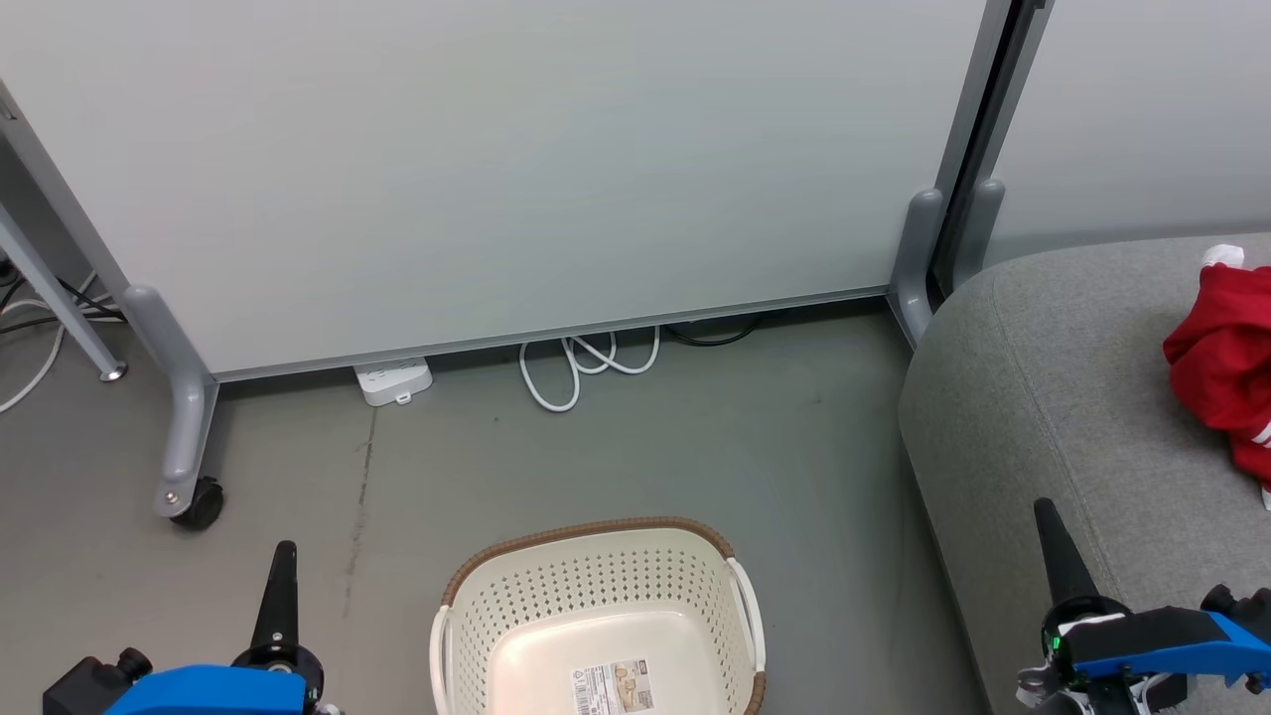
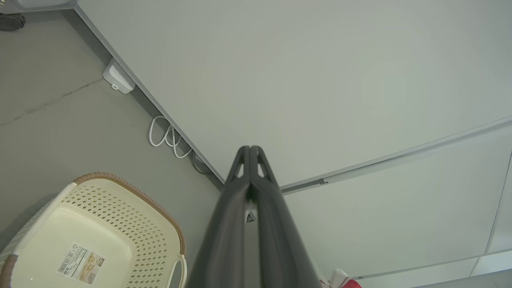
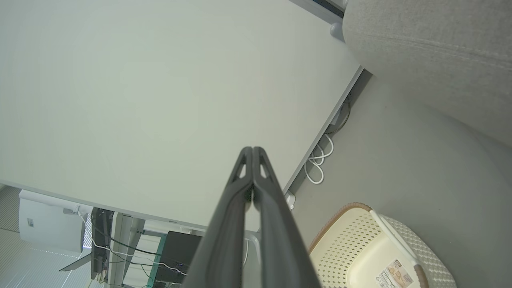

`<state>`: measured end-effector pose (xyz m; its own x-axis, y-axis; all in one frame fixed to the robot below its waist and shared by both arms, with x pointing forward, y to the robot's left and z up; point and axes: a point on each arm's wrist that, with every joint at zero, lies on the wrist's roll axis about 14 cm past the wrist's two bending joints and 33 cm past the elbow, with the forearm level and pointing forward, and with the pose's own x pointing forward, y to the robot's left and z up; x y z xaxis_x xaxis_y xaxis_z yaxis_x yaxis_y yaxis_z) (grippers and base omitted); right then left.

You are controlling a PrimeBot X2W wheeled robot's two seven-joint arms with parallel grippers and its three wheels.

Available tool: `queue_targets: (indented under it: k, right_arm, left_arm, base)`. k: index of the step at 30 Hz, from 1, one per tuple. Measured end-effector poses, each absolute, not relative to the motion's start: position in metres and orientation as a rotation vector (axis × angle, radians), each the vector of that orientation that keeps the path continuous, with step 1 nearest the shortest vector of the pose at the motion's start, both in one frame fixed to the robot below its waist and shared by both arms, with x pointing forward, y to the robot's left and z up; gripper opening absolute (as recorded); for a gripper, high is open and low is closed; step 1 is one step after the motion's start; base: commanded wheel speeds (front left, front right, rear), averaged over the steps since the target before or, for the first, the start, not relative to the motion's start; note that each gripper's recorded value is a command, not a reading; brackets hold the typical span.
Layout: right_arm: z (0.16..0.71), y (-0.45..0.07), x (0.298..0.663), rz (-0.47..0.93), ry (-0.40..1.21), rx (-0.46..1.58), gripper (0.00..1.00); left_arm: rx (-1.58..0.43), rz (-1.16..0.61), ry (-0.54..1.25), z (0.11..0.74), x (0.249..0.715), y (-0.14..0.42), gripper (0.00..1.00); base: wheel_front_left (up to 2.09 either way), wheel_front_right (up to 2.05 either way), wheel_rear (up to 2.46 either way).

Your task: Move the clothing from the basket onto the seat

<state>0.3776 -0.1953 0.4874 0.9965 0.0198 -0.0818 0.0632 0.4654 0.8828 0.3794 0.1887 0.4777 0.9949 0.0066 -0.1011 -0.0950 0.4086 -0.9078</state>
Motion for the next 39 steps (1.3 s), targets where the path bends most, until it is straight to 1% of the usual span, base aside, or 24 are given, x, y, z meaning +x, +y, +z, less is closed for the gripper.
queue_targets:
  k: [39]
  right_arm:
    - [0.500,-0.199,0.385,-0.016,0.030,1.441,0.00]
  left_arm:
    - [-1.464,0.032,0.035,0.496,0.385,0.196,0.00]
  base:
    - [0.00,0.00,0.00]
